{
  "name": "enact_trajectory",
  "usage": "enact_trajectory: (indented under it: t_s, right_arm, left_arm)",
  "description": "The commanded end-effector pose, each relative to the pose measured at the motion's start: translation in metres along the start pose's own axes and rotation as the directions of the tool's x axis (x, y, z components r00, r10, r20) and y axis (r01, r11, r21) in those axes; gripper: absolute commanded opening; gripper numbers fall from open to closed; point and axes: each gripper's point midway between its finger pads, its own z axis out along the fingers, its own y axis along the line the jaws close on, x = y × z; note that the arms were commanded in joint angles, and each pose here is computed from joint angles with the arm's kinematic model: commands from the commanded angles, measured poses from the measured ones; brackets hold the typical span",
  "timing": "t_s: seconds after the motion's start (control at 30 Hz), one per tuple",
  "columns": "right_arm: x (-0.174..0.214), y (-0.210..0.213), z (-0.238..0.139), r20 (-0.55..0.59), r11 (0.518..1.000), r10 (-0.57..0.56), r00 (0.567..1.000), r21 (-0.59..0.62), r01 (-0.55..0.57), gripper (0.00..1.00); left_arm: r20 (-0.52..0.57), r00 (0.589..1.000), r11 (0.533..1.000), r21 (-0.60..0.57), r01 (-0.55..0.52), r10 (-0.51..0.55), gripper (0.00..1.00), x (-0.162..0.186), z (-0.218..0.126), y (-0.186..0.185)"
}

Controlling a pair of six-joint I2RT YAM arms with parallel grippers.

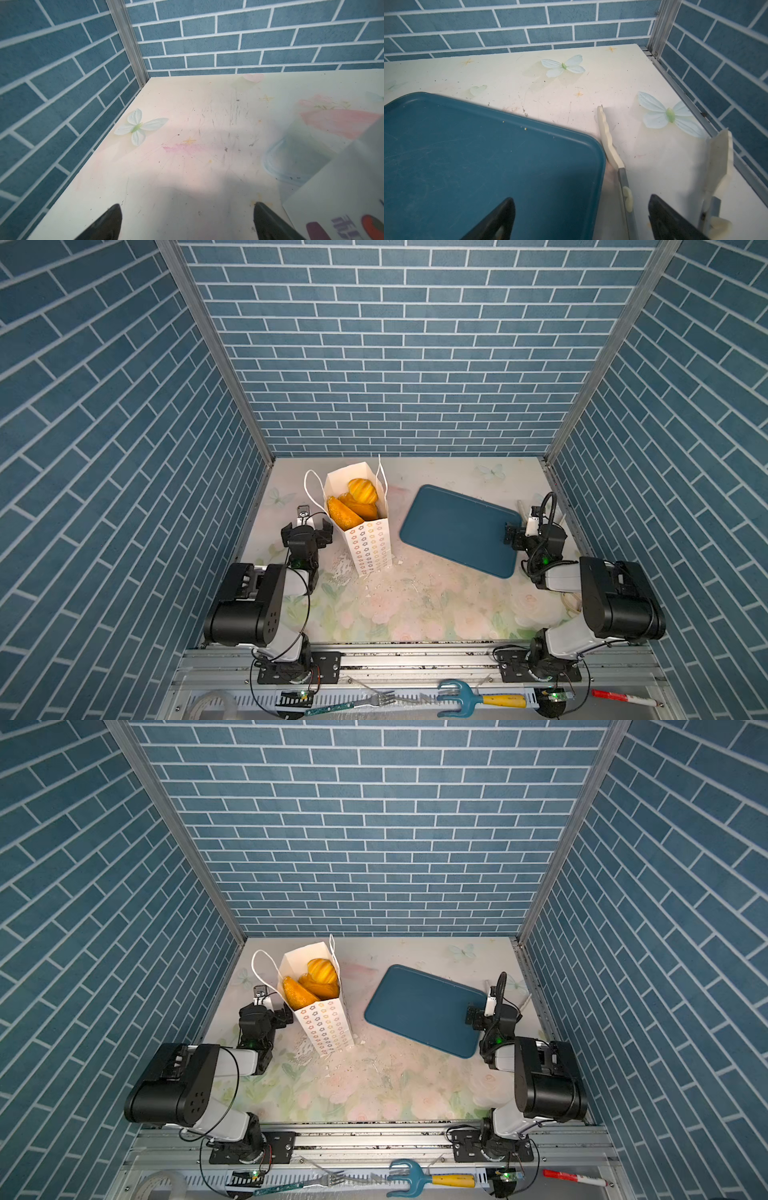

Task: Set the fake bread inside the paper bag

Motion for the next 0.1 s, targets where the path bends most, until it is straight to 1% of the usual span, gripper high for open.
enact_trajectory:
  t_s: [0.0, 0.07]
  right_arm:
    - [-0.0113, 0.0051, 0.0016, 0.035, 0.999, -0.034, 0.999, -0.025, 0.035, 0.99]
    - [-0.0121, 0.0039, -0.0011, 0.050, 0.999, -0.038, 0.998, -0.014, 0.038, 0.99]
  left_arm:
    - [-0.004, 1.000, 1.000, -0.007, -0.020, 0.020, 1.00, -0.0021, 0.0025, -0.0014]
    - [-0.004, 1.000, 1.000, -0.002, -0.020, 0.020, 1.00, -0.0025, 0.0030, -0.0025]
